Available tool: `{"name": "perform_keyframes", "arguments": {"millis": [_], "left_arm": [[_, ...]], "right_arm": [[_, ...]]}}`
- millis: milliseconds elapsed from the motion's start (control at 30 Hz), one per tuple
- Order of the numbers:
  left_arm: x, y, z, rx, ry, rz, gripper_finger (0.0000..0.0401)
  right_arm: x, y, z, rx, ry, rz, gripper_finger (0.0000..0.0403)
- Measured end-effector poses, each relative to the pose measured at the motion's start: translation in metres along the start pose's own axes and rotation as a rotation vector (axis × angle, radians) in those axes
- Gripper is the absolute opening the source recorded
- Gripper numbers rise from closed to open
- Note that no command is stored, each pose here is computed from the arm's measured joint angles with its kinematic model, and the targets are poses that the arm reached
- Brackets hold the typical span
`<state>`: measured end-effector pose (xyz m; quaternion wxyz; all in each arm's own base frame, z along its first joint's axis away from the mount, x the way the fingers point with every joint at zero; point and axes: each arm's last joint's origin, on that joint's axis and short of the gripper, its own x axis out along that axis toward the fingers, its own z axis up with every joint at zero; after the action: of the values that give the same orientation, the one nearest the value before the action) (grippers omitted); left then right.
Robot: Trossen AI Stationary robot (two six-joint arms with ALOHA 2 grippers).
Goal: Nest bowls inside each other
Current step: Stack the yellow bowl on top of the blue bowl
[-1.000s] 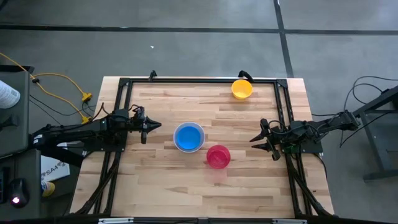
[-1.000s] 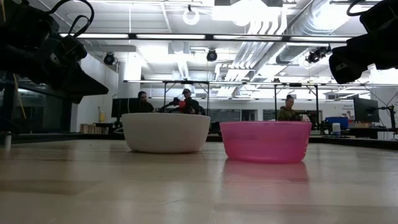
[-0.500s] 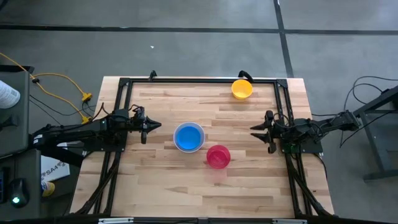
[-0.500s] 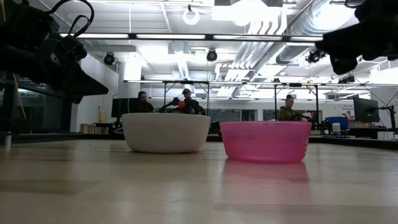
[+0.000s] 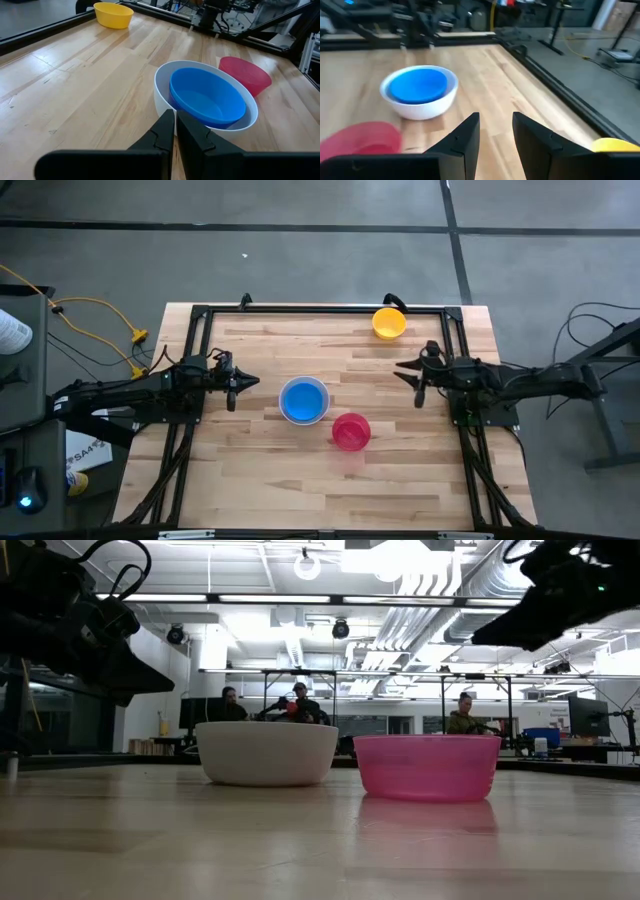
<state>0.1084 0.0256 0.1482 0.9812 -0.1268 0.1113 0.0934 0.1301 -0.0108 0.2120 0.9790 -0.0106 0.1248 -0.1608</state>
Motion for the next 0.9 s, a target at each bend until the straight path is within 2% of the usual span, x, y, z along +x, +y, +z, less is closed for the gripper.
{"name": "perform_keyframes", "arguments": {"millis": [400,633,900], "left_arm": [[0.0,0.0,0.0,0.0,0.0,0.0,0.0019],[0.0,0.0,0.0,0.0,0.0,0.0,0.0019],[0.0,0.0,0.0,0.0,0.001,-0.001,0.0019]], "right_arm": [[0.023,-0.032,0.045,-0.011,0.191,-0.214,0.011],[0.045,-0.059,0.057,0.037,0.326,-0.178,0.011],[0.079,-0.088,0.047,0.042,0.538,-0.188,0.011]]}}
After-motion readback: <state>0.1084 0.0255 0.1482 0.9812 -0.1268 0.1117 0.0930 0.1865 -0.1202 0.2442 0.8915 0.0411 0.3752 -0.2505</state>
